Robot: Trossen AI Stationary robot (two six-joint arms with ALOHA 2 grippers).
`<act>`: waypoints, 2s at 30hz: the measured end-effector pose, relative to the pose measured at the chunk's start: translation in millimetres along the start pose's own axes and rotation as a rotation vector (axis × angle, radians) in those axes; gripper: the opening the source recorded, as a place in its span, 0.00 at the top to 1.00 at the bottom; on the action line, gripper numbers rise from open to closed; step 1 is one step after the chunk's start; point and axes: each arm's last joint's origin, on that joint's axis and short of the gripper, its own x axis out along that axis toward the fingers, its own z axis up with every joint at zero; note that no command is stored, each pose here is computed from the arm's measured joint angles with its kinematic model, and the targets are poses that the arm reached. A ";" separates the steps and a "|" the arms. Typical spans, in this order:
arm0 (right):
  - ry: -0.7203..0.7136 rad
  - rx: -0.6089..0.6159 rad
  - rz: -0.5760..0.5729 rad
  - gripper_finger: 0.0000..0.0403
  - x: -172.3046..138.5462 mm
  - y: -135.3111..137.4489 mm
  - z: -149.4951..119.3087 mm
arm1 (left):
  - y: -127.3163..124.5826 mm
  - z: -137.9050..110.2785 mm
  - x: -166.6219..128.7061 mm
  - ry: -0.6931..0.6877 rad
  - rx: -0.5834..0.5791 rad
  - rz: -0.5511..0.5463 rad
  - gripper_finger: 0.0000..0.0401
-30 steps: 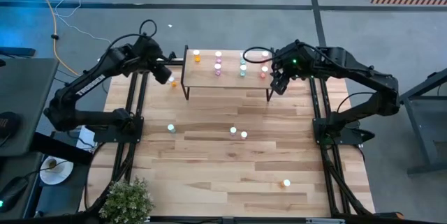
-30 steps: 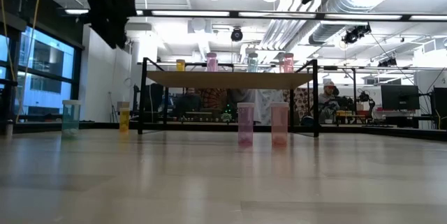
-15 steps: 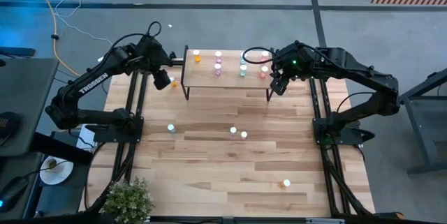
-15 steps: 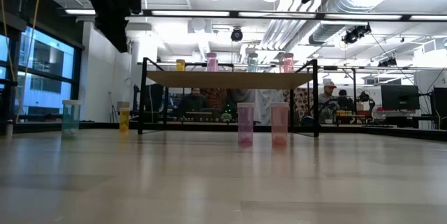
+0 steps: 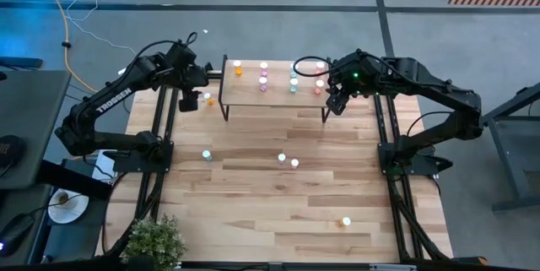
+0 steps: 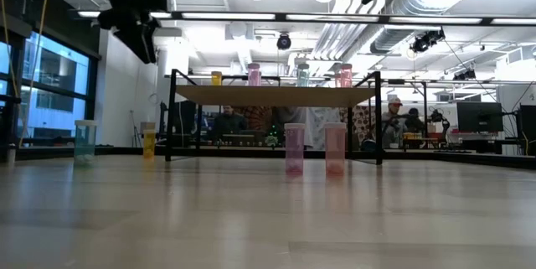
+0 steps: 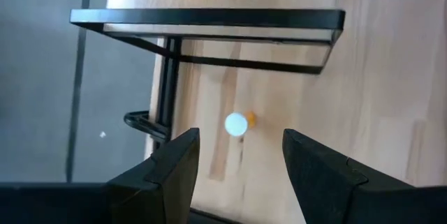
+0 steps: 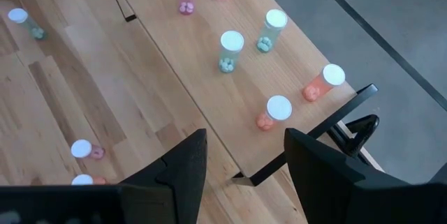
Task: Pick and place medicine bottles onto shelf by color
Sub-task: Put the bottom orange pill bottle on the shelf aligned with the other orange pill bottle
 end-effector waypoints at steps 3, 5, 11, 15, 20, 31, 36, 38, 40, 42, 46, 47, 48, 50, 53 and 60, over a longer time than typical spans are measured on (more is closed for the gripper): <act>0.000 0.000 0.000 0.54 0.0 0.0 0.0 | 0.9 1.1 3.9 0.011 0.010 -0.011 0.51; 0.000 0.000 0.000 0.54 0.0 0.0 0.0 | 1.7 2.2 7.9 0.021 -0.013 -0.022 0.51; 0.000 -0.004 0.000 0.54 0.1 0.0 -0.1 | -0.5 7.4 17.9 0.037 -0.029 -0.076 0.51; 0.000 -0.004 0.000 0.54 0.1 0.0 -0.1 | 0.4 9.0 25.2 0.095 -0.068 -0.055 0.51; 0.001 -0.002 0.000 0.54 0.2 0.0 -0.1 | 2.9 9.3 33.3 0.158 -0.055 -0.029 0.51; 0.004 -0.010 -0.001 0.54 0.2 -0.1 -0.5 | 1.6 12.6 52.8 0.226 -0.061 -0.099 0.51; 0.027 -0.012 -0.035 0.54 0.2 -1.4 -3.1 | 2.0 13.5 56.3 0.233 -0.073 -0.104 0.51; 0.032 -0.015 -0.055 0.54 0.1 -2.2 -3.9 | 2.2 13.8 59.0 0.243 -0.087 -0.107 0.51; 0.033 -0.015 -0.061 0.54 0.2 -2.3 -4.0 | 2.4 14.1 61.8 0.252 -0.087 -0.111 0.51; 0.033 -0.015 -0.061 0.54 0.2 -2.3 -4.0 | 2.8 14.5 66.2 0.270 -0.085 -0.115 0.51; 0.033 -0.015 -0.060 0.54 0.2 -2.3 -4.0 | 3.3 15.1 74.7 0.303 -0.077 -0.124 0.51; 0.033 -0.015 -0.060 0.54 0.2 -2.3 -4.0 | 3.3 15.3 75.4 0.302 -0.069 -0.129 0.51; 0.033 -0.015 -0.060 0.54 0.2 -2.3 -4.0 | 3.2 15.4 75.4 0.297 -0.058 -0.136 0.51; 0.033 -0.015 -0.060 0.54 0.2 -2.3 -4.0 | 2.8 15.6 75.3 0.287 -0.042 -0.149 0.51; 0.033 -0.016 -0.061 0.54 0.2 -2.3 -4.1 | 2.7 15.7 75.3 0.274 -0.059 -0.164 0.51; 0.037 -0.016 -0.061 0.54 0.2 -2.4 -4.4 | 0.3 16.5 74.9 0.235 -0.151 -0.232 0.51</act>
